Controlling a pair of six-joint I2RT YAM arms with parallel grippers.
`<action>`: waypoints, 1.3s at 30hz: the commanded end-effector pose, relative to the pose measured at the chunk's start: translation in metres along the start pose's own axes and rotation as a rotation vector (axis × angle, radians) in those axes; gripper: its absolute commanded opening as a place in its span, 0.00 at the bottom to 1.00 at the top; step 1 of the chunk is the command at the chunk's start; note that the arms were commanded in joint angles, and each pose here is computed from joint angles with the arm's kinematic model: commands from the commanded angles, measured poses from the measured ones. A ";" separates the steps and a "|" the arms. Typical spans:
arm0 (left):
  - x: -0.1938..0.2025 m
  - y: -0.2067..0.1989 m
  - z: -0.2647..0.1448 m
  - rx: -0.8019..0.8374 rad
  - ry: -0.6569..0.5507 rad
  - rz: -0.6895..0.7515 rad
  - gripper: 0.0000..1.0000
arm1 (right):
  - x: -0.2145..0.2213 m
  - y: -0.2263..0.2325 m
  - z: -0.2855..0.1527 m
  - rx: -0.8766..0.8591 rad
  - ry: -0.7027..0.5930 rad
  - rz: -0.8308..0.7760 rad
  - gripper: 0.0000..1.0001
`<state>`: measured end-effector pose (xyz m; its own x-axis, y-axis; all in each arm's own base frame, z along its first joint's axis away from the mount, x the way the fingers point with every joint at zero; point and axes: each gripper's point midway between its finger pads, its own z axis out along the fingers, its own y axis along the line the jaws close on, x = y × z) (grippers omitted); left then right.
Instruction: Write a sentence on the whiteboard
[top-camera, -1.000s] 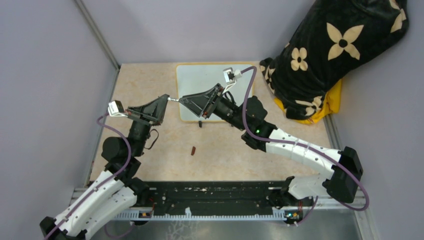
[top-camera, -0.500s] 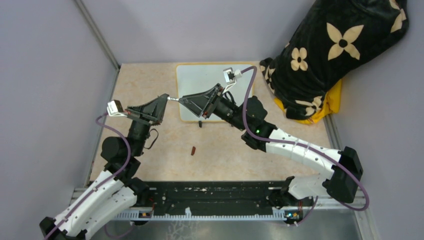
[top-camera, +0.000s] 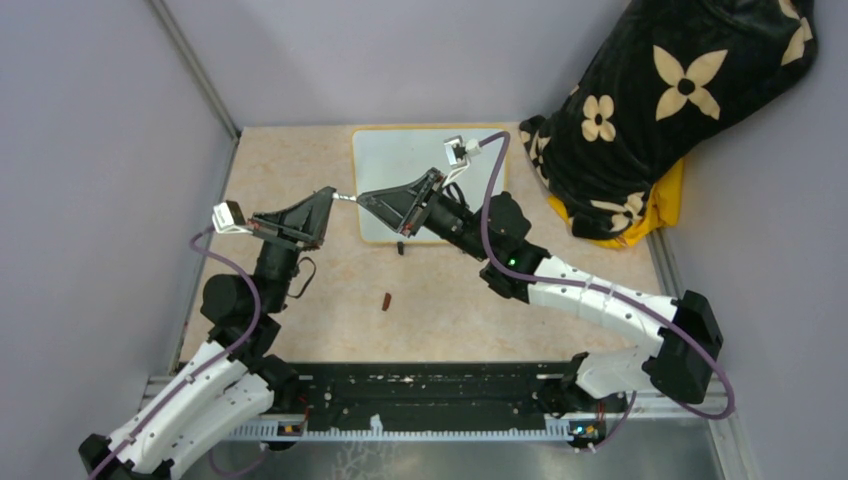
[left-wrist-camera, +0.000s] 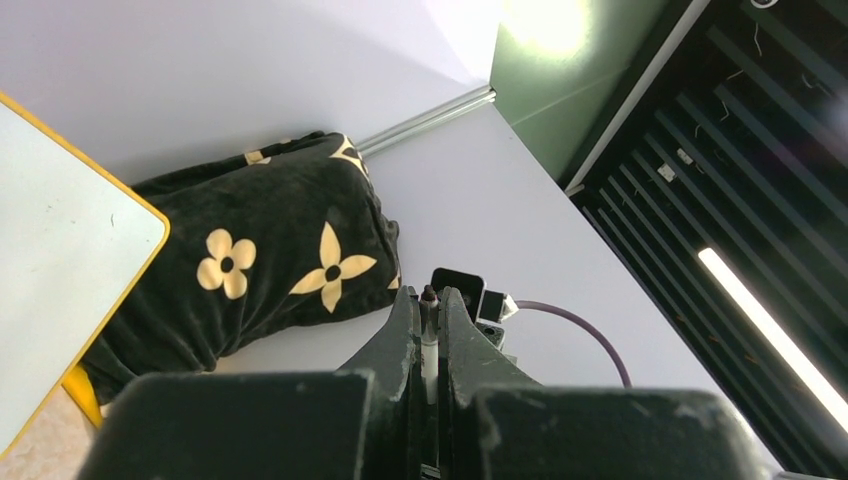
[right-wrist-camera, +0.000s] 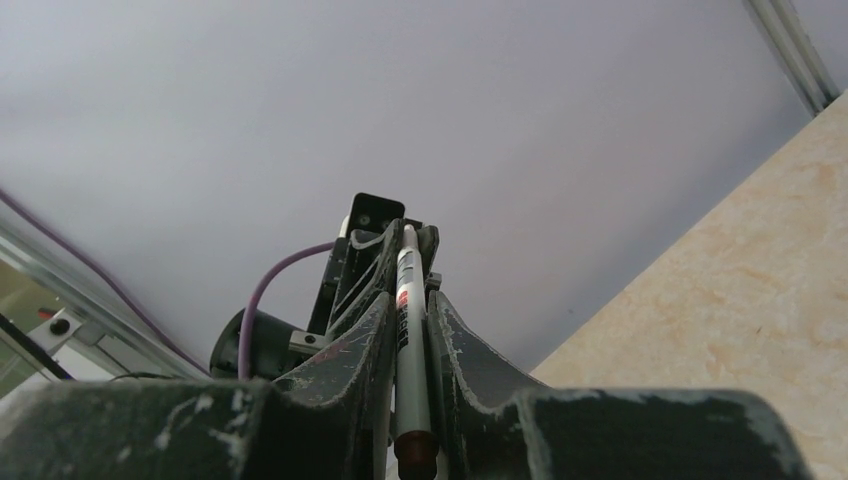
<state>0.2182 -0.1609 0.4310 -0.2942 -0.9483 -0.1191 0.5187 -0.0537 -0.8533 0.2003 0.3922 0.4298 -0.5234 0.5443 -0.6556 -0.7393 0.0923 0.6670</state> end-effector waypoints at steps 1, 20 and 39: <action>-0.005 -0.008 0.002 0.013 -0.024 -0.010 0.00 | -0.015 0.027 0.003 -0.087 -0.042 0.001 0.18; -0.014 0.023 -0.018 -0.096 -0.059 0.078 0.81 | -0.037 0.010 -0.025 0.082 -0.071 -0.191 0.00; 0.016 0.191 -0.043 -0.646 0.663 1.145 0.94 | -0.042 -0.109 -0.182 0.791 0.057 -0.563 0.00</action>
<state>0.2818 -0.1685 0.2892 -0.2835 -0.3291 -0.9007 0.2399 0.8851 -0.3989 0.2288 0.2272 0.3428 -0.2227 0.2820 -0.9332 -0.4418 0.8241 0.3545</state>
